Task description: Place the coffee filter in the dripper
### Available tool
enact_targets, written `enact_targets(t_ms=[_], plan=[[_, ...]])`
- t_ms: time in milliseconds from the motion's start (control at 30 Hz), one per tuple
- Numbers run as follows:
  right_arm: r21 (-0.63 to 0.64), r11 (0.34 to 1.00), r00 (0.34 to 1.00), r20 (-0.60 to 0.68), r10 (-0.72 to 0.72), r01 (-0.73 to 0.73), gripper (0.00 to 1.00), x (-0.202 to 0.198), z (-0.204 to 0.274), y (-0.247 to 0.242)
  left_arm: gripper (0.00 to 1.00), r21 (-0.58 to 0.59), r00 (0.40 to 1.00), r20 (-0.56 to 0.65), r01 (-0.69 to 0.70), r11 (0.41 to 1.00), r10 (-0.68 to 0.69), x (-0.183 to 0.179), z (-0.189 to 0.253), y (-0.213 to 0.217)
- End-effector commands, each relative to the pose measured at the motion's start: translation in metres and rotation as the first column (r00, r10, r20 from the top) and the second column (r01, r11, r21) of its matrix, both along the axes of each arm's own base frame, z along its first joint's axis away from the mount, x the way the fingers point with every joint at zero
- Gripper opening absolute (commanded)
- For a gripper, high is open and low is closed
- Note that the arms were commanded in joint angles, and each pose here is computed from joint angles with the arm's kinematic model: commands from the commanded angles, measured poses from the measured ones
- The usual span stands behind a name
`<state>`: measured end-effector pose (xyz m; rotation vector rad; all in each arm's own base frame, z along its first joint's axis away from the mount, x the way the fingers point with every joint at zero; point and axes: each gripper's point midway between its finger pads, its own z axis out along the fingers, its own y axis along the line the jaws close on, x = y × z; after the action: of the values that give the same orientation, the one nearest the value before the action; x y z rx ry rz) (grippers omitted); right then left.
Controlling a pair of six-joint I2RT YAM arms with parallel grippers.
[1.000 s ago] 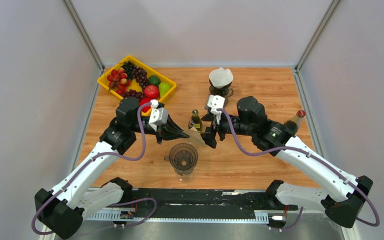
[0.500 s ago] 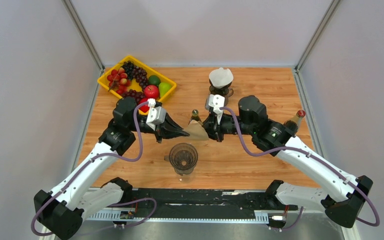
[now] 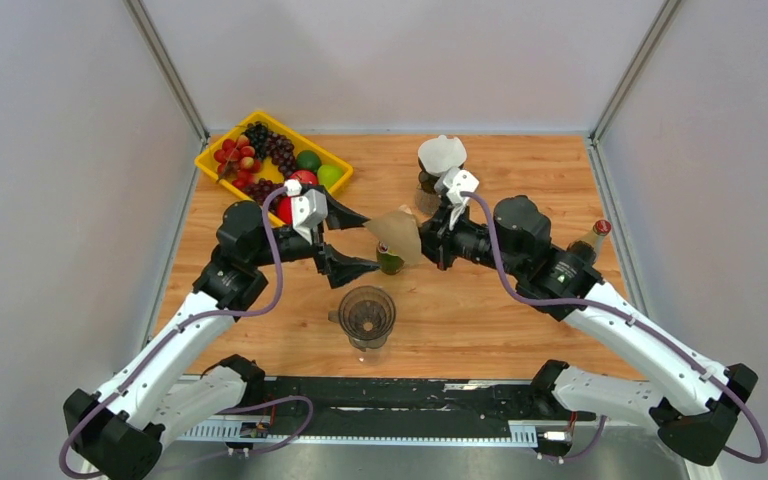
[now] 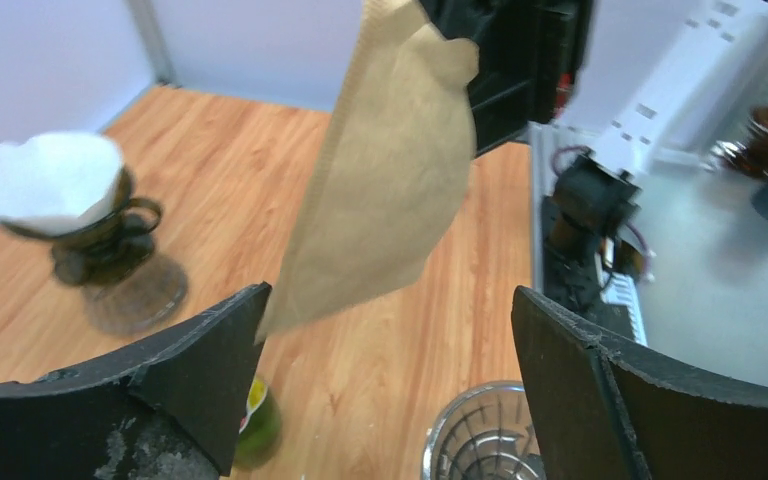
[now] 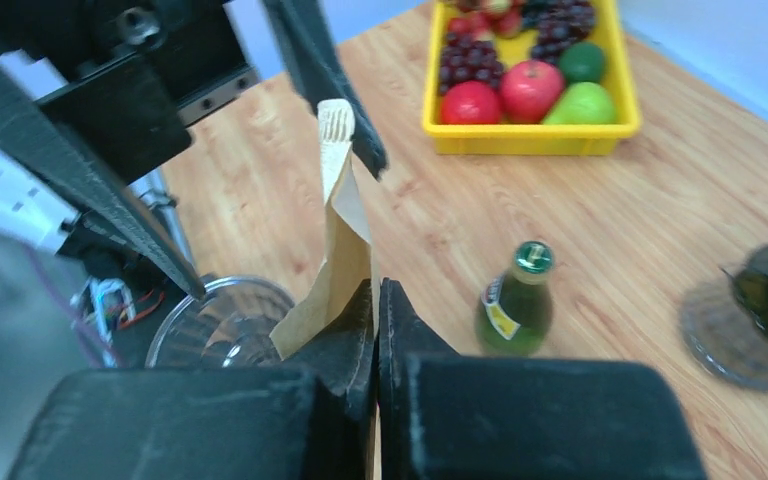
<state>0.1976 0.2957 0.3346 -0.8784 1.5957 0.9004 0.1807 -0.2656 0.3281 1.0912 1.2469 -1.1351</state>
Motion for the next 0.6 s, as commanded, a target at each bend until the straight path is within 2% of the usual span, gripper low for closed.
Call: enact_targets(t_ms=[0, 67, 133, 233, 333, 567], plan=[[0.104, 0.943, 0.948, -0.075, -0.309, 0.316, 0.00, 0.036, 0.017, -0.029, 1.00, -0.054, 0.956, -0.111, -0.279, 0.959, 0.272, 0.034, 0.020, 0.016], [0.109, 0.874, 0.877, -0.155, -0.456, 0.474, 0.00, 0.052, 0.012, -0.045, 1.00, -0.054, 0.907, -0.185, -0.395, 0.917, 0.379, 0.051, 0.023, 0.024], [0.100, 0.781, 0.775, -0.250, -0.580, 0.616, 0.00, 0.066, 0.006, -0.061, 1.00, -0.052, 0.860, -0.235, -0.476, 0.878, 0.453, 0.063, 0.030, 0.030], [0.101, 0.694, 0.678, -0.349, -0.647, 0.713, 0.00, 0.076, 0.006, -0.068, 1.00, -0.044, 0.816, -0.262, -0.543, 0.838, 0.515, 0.070, 0.033, 0.027], [0.117, 0.674, 0.653, -0.413, -0.635, 0.729, 0.00, 0.080, 0.008, -0.060, 1.00, -0.003, 0.784, -0.242, -0.589, 0.808, 0.571, 0.077, 0.029, 0.017], [0.092, 0.668, 0.627, -0.459, -0.629, 0.738, 0.00, 0.088, 0.006, -0.047, 1.00, 0.103, 0.824, -0.129, -0.543, 0.834, 0.552, 0.070, 0.014, -0.033]])
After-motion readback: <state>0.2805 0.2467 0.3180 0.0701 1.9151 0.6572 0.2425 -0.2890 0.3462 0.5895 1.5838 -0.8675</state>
